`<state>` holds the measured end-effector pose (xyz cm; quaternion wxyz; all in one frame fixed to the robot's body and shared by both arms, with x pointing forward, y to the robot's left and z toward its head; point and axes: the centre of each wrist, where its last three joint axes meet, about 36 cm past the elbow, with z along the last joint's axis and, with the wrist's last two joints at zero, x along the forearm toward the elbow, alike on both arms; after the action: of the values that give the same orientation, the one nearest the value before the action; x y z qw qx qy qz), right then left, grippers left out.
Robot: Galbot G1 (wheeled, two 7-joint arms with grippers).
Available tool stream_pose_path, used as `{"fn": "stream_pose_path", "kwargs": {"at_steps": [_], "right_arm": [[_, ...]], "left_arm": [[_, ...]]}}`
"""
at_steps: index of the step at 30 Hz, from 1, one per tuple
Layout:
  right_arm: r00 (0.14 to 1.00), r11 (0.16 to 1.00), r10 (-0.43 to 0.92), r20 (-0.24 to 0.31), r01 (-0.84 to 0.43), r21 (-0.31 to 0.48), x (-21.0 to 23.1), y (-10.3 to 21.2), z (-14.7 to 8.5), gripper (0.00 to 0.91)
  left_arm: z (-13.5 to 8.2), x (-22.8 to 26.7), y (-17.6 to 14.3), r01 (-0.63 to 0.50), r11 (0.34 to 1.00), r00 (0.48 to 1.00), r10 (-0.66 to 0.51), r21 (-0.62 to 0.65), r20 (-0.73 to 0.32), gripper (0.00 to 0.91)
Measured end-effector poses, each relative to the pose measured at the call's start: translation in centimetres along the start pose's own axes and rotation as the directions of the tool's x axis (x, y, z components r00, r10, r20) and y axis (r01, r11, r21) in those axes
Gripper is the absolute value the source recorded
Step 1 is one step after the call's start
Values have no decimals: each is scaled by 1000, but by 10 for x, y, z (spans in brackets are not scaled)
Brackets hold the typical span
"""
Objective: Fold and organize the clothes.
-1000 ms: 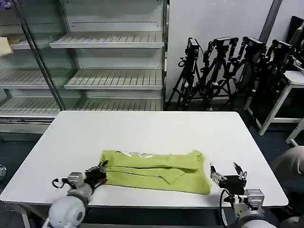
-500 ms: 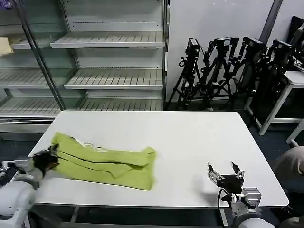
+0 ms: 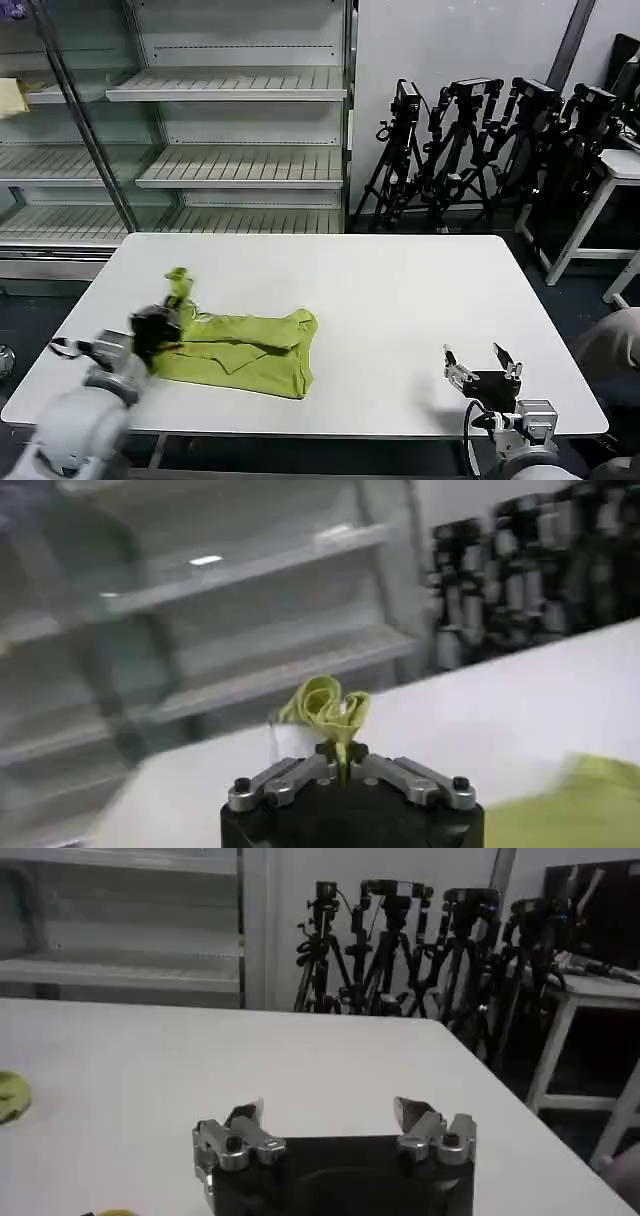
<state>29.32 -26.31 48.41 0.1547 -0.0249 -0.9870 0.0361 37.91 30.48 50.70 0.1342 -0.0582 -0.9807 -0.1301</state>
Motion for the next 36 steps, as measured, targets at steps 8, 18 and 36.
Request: {"fn": "stream_pose_path", "kwargs": {"at_steps": [8,18,36], "right_arm": [[1000,1000,17,-5,-17,-2,-2,-4,3,907],[1000,1000,18,-5,-18,-5,-3,-3,4,907],[1000,1000,4,7,-4,-3,-1,0,-1,907]], "left_arm": [[6,2,-74,-173,985,985,173,20,-2,20],[8,0,-109,-252,967,968,252,28,-6,353],[0,-7,-118,-296,950,952,287,94,104,907]]}}
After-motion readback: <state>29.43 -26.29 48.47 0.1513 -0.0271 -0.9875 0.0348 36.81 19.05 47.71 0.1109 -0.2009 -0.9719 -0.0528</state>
